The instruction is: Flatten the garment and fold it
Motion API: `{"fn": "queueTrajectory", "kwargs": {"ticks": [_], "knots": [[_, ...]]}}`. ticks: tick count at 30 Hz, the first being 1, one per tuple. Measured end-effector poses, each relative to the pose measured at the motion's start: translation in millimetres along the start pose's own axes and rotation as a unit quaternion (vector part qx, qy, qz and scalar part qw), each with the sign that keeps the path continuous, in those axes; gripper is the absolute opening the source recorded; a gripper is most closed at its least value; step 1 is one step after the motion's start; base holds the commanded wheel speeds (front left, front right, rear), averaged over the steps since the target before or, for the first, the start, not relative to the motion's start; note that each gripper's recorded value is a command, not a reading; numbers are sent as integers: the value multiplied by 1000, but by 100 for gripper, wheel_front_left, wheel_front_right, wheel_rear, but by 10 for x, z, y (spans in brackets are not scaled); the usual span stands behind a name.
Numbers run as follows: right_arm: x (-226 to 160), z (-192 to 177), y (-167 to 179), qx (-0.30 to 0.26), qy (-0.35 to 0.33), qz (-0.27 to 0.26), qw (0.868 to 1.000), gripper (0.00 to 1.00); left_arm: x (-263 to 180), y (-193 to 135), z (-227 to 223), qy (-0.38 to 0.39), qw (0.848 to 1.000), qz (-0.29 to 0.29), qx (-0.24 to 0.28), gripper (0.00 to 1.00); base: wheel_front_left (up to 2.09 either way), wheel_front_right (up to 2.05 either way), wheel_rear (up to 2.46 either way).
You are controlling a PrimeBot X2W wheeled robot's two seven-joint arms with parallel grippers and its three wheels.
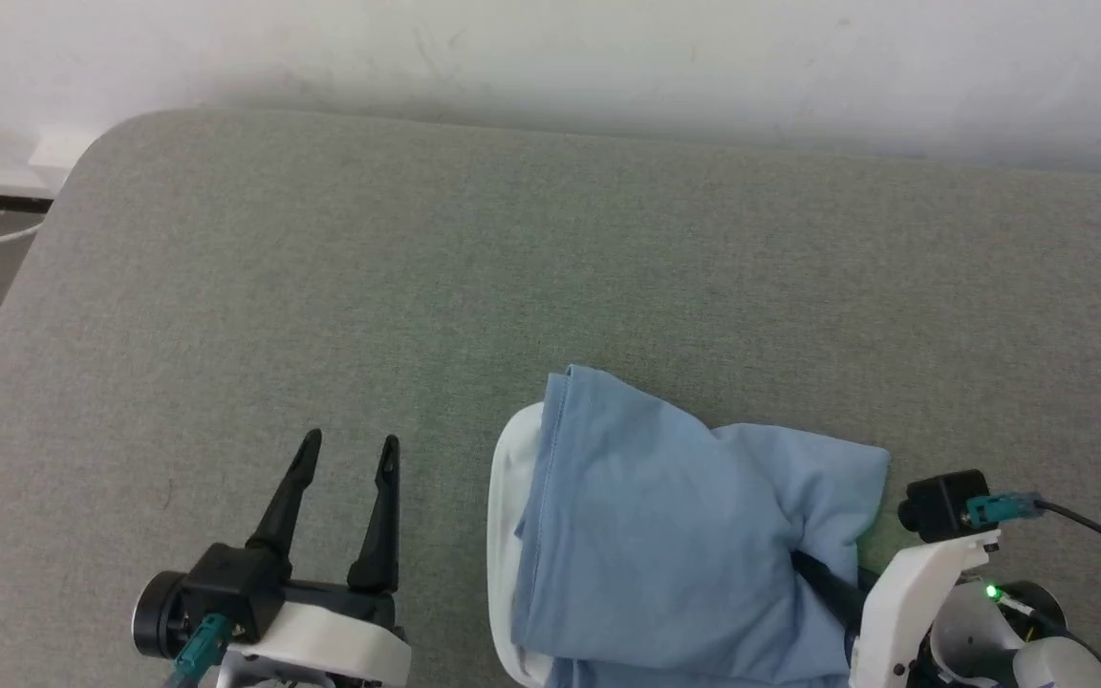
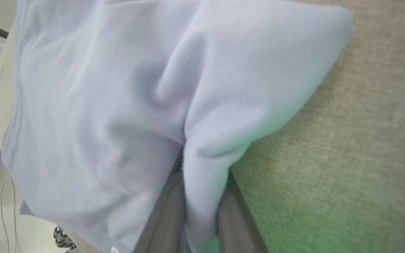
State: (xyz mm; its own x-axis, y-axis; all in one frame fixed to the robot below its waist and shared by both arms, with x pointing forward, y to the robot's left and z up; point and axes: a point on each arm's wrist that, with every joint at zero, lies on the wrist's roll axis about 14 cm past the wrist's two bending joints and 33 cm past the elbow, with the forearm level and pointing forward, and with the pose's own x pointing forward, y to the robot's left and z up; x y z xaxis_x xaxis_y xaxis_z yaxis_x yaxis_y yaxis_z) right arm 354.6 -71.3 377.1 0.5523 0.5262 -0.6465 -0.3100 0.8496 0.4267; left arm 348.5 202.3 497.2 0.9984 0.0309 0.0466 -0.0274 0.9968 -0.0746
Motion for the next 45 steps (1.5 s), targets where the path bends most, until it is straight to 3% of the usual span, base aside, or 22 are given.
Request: {"fn": "queueTrajectory", "kwargs": {"ticks": [4, 7, 12, 17, 22, 33, 38, 45], "knots": [[-44, 104, -59, -46, -25, -15, 999, 0, 33, -78, 11, -3, 1000, -13, -3, 100, 0, 0, 0], [-145, 314, -213, -121, -47, -48, 990, 0, 79, -194, 5, -4, 999, -31, -7, 100, 0, 0, 0], [-436, 719, -485, -283, -63, -115, 950, 0, 198, -529, -32, -1, 996, -82, -17, 100, 0, 0, 0], [-811, 1011, -825, -366, -52, -184, 911, 0, 418, -1002, 1, -13, 988, -155, -27, 100, 0, 0, 0], [-1212, 1112, -1274, -410, -13, -249, 877, 0, 657, -1473, 24, -27, 974, -221, -36, 100, 0, 0, 0], [-1998, 893, -2657, -372, 106, -387, 837, 0, 1104, -2064, -272, -25, 949, -309, -56, 100, 0, 0, 0], [-2201, 784, -3119, -342, 126, -431, 825, 0, 1212, -2093, -585, 0, 946, -317, -64, 100, 0, 0, 0], [-2367, 733, -3550, -337, 142, -477, 799, 0, 1274, -2043, -895, 27, 947, -311, -74, 100, 0, 0, 0]]}}
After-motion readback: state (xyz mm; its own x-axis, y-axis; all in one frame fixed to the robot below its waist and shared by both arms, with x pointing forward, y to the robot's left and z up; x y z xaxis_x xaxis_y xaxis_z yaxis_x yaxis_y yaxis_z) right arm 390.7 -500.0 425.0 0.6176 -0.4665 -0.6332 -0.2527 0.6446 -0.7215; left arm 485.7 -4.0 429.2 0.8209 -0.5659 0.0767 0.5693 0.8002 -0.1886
